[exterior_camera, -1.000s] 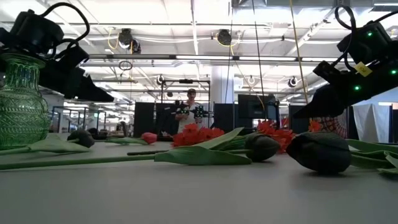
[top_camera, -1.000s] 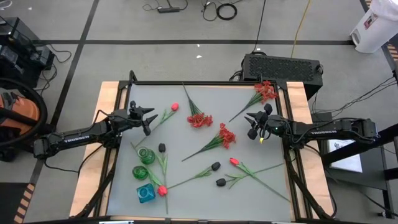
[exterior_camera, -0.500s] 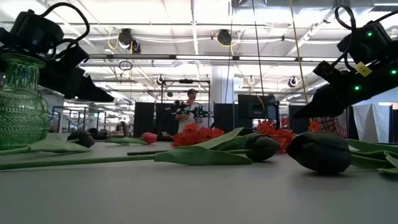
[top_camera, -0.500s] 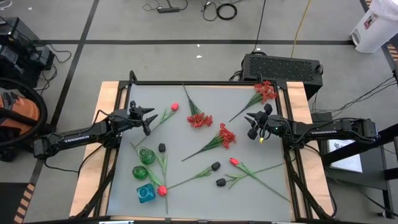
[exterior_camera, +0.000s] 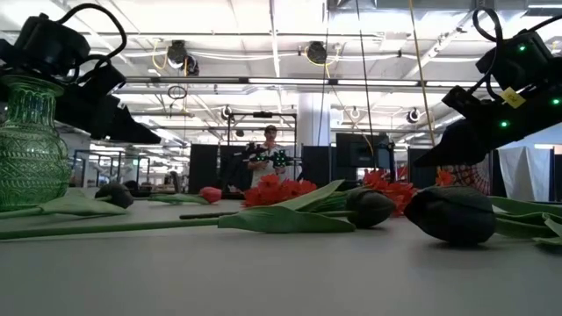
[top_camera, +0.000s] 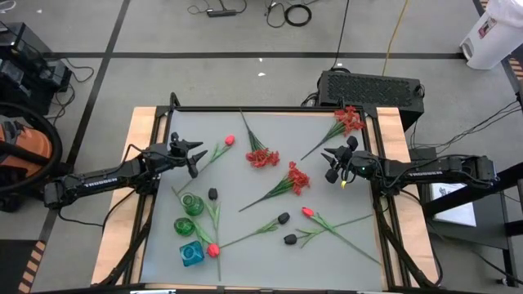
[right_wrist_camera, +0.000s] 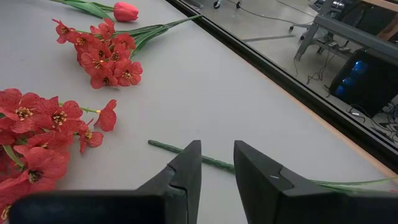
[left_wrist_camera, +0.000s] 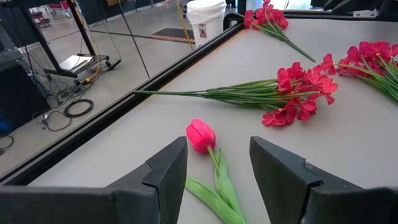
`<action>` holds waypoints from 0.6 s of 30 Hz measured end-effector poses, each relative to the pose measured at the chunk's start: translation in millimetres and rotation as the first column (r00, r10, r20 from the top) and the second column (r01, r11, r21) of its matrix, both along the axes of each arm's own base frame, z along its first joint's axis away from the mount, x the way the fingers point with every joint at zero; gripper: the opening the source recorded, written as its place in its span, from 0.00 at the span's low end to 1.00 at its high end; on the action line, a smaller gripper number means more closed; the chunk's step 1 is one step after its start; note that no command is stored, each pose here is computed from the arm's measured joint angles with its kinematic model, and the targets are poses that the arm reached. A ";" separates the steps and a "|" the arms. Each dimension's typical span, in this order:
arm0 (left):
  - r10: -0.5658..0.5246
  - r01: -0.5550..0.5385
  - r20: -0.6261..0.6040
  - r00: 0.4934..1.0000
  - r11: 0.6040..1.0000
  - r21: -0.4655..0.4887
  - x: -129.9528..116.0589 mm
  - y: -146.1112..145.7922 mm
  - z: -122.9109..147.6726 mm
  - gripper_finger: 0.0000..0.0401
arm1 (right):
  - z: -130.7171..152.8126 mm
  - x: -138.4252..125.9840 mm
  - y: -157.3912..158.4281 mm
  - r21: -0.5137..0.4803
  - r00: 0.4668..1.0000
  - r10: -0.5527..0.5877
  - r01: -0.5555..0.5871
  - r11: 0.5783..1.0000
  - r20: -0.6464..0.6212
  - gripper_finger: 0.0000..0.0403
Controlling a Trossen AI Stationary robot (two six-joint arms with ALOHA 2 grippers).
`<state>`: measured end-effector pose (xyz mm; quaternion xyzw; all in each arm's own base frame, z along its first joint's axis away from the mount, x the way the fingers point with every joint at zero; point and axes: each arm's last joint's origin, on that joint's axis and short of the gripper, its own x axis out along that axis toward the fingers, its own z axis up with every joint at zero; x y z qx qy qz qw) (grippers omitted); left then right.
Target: Sort flowers into vase by color
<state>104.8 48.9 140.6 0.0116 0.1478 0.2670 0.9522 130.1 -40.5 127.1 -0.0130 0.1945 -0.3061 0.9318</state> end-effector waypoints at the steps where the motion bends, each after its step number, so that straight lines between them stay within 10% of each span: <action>1: 0.000 0.000 0.000 1.000 1.000 0.000 0.0 0.0 0.0 0.46 | -0.1 0.0 0.0 0.000 1.000 0.000 0.000 1.000 -0.001 0.21; 18: -0.011 0.017 0.068 0.998 0.996 -0.090 0.9 -1.0 1.2 0.46 | 0.0 0.0 0.0 0.000 1.000 0.000 0.000 1.000 0.000 0.21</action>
